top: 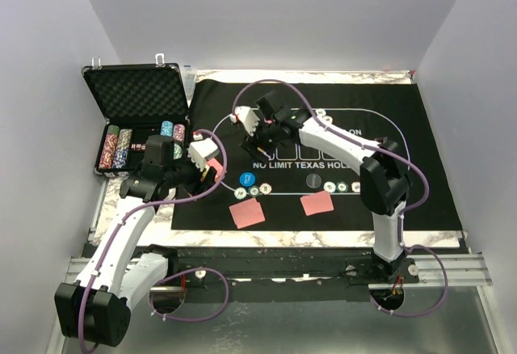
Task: Distribute texas hold em gaming equipment
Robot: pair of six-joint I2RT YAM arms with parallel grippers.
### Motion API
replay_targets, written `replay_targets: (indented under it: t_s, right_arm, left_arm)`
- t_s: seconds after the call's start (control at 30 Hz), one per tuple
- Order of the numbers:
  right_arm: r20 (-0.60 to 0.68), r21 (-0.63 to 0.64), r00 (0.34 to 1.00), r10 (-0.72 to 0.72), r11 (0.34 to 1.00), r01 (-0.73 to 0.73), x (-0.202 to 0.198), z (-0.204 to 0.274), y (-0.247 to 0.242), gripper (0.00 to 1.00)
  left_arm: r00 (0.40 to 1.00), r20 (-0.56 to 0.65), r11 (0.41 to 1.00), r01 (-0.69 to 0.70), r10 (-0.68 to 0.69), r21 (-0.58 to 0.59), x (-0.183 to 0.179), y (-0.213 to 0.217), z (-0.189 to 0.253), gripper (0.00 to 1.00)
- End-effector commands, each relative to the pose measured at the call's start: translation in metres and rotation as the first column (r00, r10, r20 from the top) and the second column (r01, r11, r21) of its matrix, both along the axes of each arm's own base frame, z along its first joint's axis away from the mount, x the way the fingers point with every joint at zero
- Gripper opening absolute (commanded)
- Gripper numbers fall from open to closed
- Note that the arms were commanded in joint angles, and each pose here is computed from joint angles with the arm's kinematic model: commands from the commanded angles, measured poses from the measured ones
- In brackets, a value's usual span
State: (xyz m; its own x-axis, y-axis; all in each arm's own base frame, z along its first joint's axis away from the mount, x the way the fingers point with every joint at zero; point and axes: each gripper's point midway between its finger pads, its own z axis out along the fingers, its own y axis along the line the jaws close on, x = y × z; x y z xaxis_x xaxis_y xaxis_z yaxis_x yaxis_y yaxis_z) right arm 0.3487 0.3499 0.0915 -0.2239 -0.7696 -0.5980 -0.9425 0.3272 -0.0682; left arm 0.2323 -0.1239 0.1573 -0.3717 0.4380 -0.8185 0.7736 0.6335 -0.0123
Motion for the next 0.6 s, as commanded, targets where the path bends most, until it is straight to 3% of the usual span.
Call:
replay_targets:
  t_s: [0.0, 0.17, 0.3, 0.37, 0.57]
  right_arm:
    - [-0.169, 0.213, 0.984, -0.052, 0.973, 0.088, -0.013, 0.068, 0.011, 0.69]
    - [-0.506, 0.401, 0.863, -0.005, 0.884, 0.24, -0.035, 0.11, 0.023, 0.75]
    - [-0.663, 0.472, 0.742, 0.1, 0.826, 0.31, -0.07, 0.128, 0.03, 0.97]
    - [-0.716, 0.468, 0.686, 0.126, 0.816, 0.339, -0.079, 0.126, 0.031, 0.99]
    - [-0.779, 0.451, 0.605, 0.166, 0.818, 0.357, -0.097, 0.116, 0.035, 0.97]
  left_arm:
    - [0.997, 0.047, 0.997, 0.069, -0.067, -0.035, 0.002, -0.009, 0.017, 0.0]
    - [0.992, 0.062, 0.993, 0.113, -0.112, -0.012, 0.003, -0.016, 0.016, 0.0]
    - [0.981, 0.083, 0.984, 0.176, -0.178, 0.027, 0.001, -0.028, 0.016, 0.0]
    - [0.974, 0.095, 0.978, 0.203, -0.207, 0.049, -0.001, -0.035, 0.015, 0.0]
    - [0.96, 0.101, 0.964, 0.258, -0.263, 0.064, -0.009, -0.052, 0.016, 0.0]
